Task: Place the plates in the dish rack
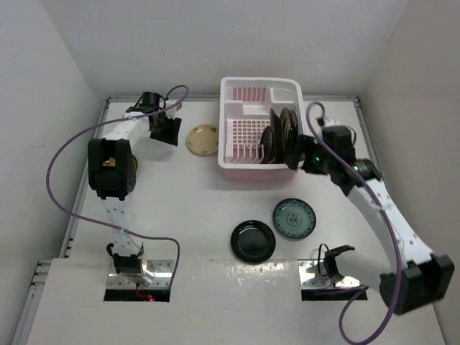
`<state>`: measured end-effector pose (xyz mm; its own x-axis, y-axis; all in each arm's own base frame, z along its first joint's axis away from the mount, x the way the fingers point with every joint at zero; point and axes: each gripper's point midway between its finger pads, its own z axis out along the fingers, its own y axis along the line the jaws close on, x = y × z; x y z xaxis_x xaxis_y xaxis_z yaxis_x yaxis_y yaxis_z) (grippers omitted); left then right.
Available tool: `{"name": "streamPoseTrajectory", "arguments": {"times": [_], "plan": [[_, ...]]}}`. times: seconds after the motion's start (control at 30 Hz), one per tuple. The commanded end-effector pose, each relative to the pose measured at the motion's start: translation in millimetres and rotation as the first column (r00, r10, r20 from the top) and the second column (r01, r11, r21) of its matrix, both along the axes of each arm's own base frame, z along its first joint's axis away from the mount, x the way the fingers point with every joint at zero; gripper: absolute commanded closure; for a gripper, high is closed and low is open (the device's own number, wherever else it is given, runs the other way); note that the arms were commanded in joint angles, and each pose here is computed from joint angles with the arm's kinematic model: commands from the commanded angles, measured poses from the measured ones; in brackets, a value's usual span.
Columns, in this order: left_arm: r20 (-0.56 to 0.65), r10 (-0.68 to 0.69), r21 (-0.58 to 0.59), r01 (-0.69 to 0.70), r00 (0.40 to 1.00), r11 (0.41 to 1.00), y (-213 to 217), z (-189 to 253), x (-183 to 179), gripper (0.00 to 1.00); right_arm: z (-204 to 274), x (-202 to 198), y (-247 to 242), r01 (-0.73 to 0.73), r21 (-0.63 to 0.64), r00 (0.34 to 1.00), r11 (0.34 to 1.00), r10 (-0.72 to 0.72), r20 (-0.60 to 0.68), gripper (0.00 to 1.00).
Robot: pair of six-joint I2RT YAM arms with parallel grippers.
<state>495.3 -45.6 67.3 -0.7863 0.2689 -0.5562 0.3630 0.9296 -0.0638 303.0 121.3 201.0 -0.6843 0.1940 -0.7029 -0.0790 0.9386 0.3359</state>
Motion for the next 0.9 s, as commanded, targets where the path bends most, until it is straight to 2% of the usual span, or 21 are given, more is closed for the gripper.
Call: {"name": "streamPoseTrajectory", "arguments": {"times": [0.0, 0.03, 0.07, 0.17, 0.27, 0.33, 0.37, 0.5, 0.53, 0.67, 0.73, 0.77, 0.8, 0.83, 0.87], "plan": [[0.049, 0.016, 0.042, -0.018, 0.999, 0.999, 3.3, 22.9, -15.4, 0.42, -38.0, -46.8, -31.7, 0.254, 0.088, 0.955, 0.963, -0.235, -0.182, 0.19], [0.073, 0.016, 0.04, -0.019, 0.997, 0.999, 3.5, 32.2, -19.2, 0.42, -75.8, -70.3, -49.4, 0.319, 0.019, 0.912, 0.948, -0.301, -0.279, 0.16], [0.052, 0.023, 0.053, -0.026, 0.998, 0.998, 6.4, 23.2, -30.6, 0.42, -78.7, -74.8, -59.5, 0.38, 0.024, 0.889, 0.925, -0.358, -0.285, 0.14], [0.048, 0.034, 0.071, -0.037, 0.998, 0.997, 11.0, 25.1, -52.8, 0.42, -132.8, -103.3, -84.0, 0.468, -0.079, 0.781, 0.88, -0.454, -0.428, 0.14], [0.072, 0.005, 0.103, -0.012, 0.997, 0.995, 6.4, 29.9, -65.1, 0.42, -155.6, -102.7, -87.0, 0.454, -0.085, 0.768, 0.887, -0.438, -0.467, 0.16], [0.085, -0.002, 0.11, -0.007, 0.996, 0.994, 3.9, 33.0, -77.1, 0.42, -165.1, -85.3, -89.7, 0.453, -0.068, 0.79, 0.889, -0.435, -0.433, 0.2], [0.079, 0.01, 0.097, -0.017, 0.997, 0.995, -0.5, 32.9, -81.9, 0.42, -177.7, -91.2, -90.5, 0.455, -0.077, 0.778, 0.887, -0.438, -0.451, 0.22], [0.075, -0.01, 0.037, 0.007, 0.997, 0.999, -13.9, 34.9, -102.3, 0.42, -201.8, -76.3, -81.7, 0.419, -0.003, 0.823, 0.908, -0.382, -0.421, 0.33], [0.079, -0.01, 0.036, 0.007, 0.997, 0.999, -13.7, 36.7, -104.7, 0.42, -209.9, -83.1, -79.1, 0.42, -0.001, 0.813, 0.908, -0.377, -0.444, 0.37], [0.077, -0.005, 0.044, 0.002, 0.997, 0.999, -11.2, 35.8, -114.1, 0.42, -239.7, -117.4, -83.9, 0.438, -0.077, 0.745, 0.896, -0.409, -0.527, 0.65], [0.077, -0.014, 0.044, 0.011, 0.997, 0.999, -14.4, 35.8, -117.1, 0.42, -244.5, -122.8, -87.6, 0.448, -0.088, 0.744, 0.89, -0.426, -0.515, 0.75], [0.084, -0.006, 0.038, 0.003, 0.996, 0.999, -15.0, 36.8, -115.2, 0.42, -244.9, -123.9, -88.1, 0.452, -0.085, 0.749, 0.888, -0.43, -0.504, 0.88], [0.084, -0.006, 0.038, 0.003, 0.996, 0.999, -15.0, 36.9, -115.2, 0.42, -250.6, -134.4, -89.9, 0.457, -0.097, 0.742, 0.884, -0.439, -0.506, 0.96], [0.083, -0.012, 0.029, 0.009, 0.996, 1.0, -16.9, 37.0, -115.5, 0.42, -247.5, -132.1, -89.5, 0.461, -0.085, 0.754, 0.883, -0.44, -0.488, 1.0], [0.077, -0.004, 0.025, 0.002, 0.997, 1.0, -17.5, 35.3, -113.3, 0.42, -248.9, -136.2, -89.7, 0.457, -0.086, 0.756, 0.885, -0.438, -0.486, 1.0]]}}
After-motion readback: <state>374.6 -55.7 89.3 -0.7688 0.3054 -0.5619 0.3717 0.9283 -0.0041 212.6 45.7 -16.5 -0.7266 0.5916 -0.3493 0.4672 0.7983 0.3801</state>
